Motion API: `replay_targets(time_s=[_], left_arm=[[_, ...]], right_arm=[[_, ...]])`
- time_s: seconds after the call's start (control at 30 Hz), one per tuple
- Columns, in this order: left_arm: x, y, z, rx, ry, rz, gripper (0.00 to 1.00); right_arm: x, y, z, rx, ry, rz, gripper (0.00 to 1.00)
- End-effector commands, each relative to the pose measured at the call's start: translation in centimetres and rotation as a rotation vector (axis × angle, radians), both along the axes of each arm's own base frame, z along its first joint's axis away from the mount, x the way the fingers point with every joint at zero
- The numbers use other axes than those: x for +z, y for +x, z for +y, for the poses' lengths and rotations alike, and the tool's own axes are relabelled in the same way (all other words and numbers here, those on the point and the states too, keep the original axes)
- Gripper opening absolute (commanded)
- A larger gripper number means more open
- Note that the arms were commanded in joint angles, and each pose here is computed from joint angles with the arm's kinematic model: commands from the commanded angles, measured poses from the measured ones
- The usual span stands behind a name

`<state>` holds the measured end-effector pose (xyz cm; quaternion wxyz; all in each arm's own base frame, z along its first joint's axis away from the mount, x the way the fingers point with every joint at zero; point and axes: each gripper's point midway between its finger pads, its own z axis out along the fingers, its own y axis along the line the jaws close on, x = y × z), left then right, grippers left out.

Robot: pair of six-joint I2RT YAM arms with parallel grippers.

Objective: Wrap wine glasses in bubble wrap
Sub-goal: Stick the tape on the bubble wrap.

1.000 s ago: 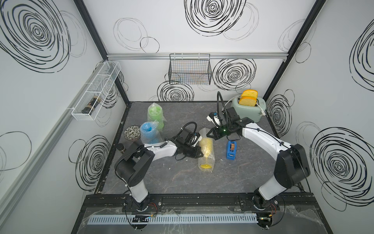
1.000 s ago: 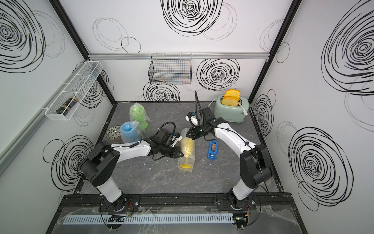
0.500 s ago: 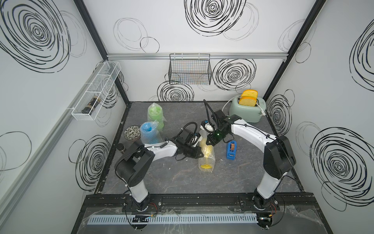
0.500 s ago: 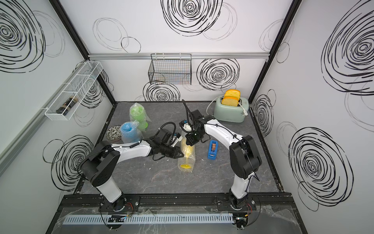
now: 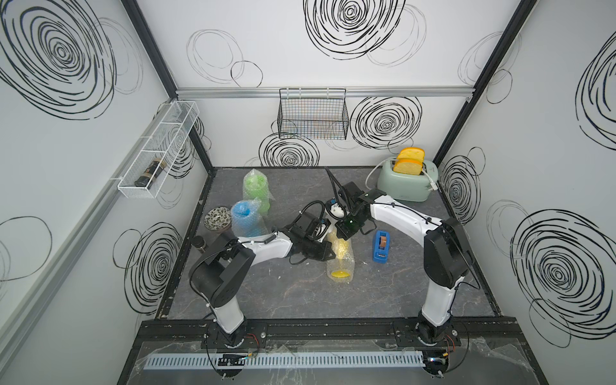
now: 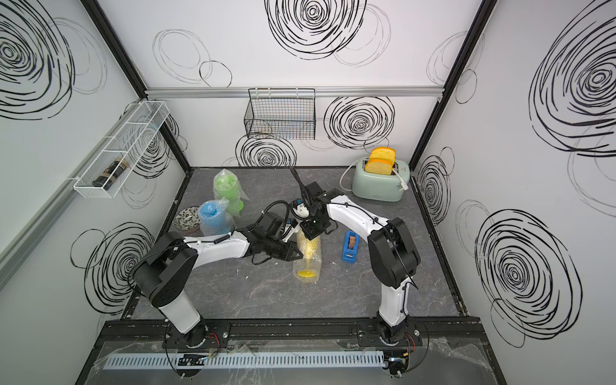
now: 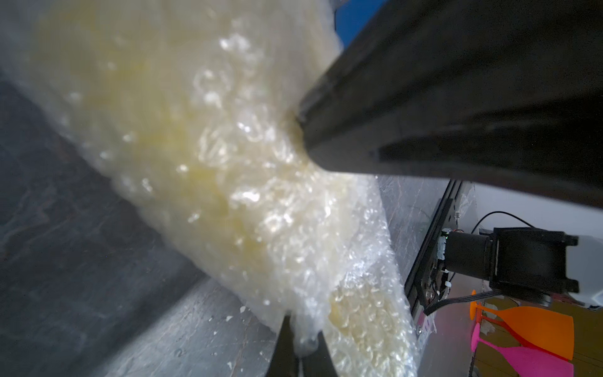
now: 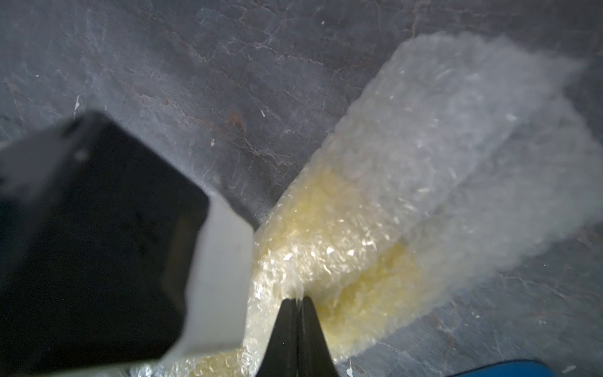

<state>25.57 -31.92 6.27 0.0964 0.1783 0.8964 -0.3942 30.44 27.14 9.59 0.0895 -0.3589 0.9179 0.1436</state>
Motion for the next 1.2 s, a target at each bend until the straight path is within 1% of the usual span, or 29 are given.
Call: replay_targets(time_s=[0.0,0.07,0.13,0.3,0.47,0.53,0.7,0.77,0.83,0.87,0.9,0.93,0.97,1.03,1.17], left_arm=[[0.4,0.3,-0.7,-0.020,-0.009,-0.026,0.00],[0.2,0.1,-0.8,-0.024,-0.012,-0.017,0.00],[0.5,0.2,-0.9,-0.025,-0.009,-0.024,0.00],[0.2,0.1,-0.8,-0.024,-0.011,-0.021,0.00],[0.5,0.2,-0.7,-0.019,-0.012,-0.030,0.00],[0.2,0.0,-0.8,-0.023,-0.012,-0.021,0.00],[0.6,0.3,-0.7,-0.020,-0.011,-0.031,0.00],[0.2,0.1,-0.8,-0.023,-0.014,-0.020,0.00],[0.5,0.2,-0.8,-0.025,-0.011,-0.024,0.00],[0.7,0.2,-0.8,-0.024,-0.011,-0.029,0.00],[0.8,0.3,-0.8,-0.023,-0.012,-0.032,0.00],[0.8,0.3,-0.8,-0.021,-0.015,-0.030,0.00],[0.5,0.2,-0.8,-0.021,-0.017,-0.023,0.00],[0.3,0.0,-0.9,-0.025,-0.017,-0.017,0.00],[0.6,0.3,-0.9,-0.025,-0.009,-0.025,0.00]], right_arm=[[-0.6,0.8,-0.9,-0.027,-0.111,-0.066,0.11],[-0.5,1.1,-1.2,-0.039,-0.133,-0.108,0.15],[-0.3,1.2,-1.3,-0.042,-0.146,-0.143,0.22],[1.0,1.7,-1.2,-0.060,-0.135,-0.228,0.29],[2.5,1.9,-1.0,-0.066,-0.103,-0.262,0.33],[2.8,1.9,-0.9,-0.067,-0.087,-0.263,0.36],[3.2,1.0,-1.0,-0.062,-0.048,-0.202,0.40],[3.8,0.8,-1.4,-0.085,0.004,-0.170,0.38],[4.7,0.4,-1.8,-0.129,0.093,-0.126,0.29],[4.9,0.3,-1.9,-0.148,0.137,-0.104,0.21],[5.0,0.1,-1.8,-0.165,0.186,-0.081,0.09],[4.9,-0.1,-1.7,-0.172,0.222,-0.060,0.02],[4.7,-0.2,-1.5,-0.180,0.255,-0.038,0.00],[3.8,-0.5,-1.4,-0.193,0.277,0.004,0.00],[1.5,-0.7,-1.5,-0.200,0.256,0.064,0.00]])
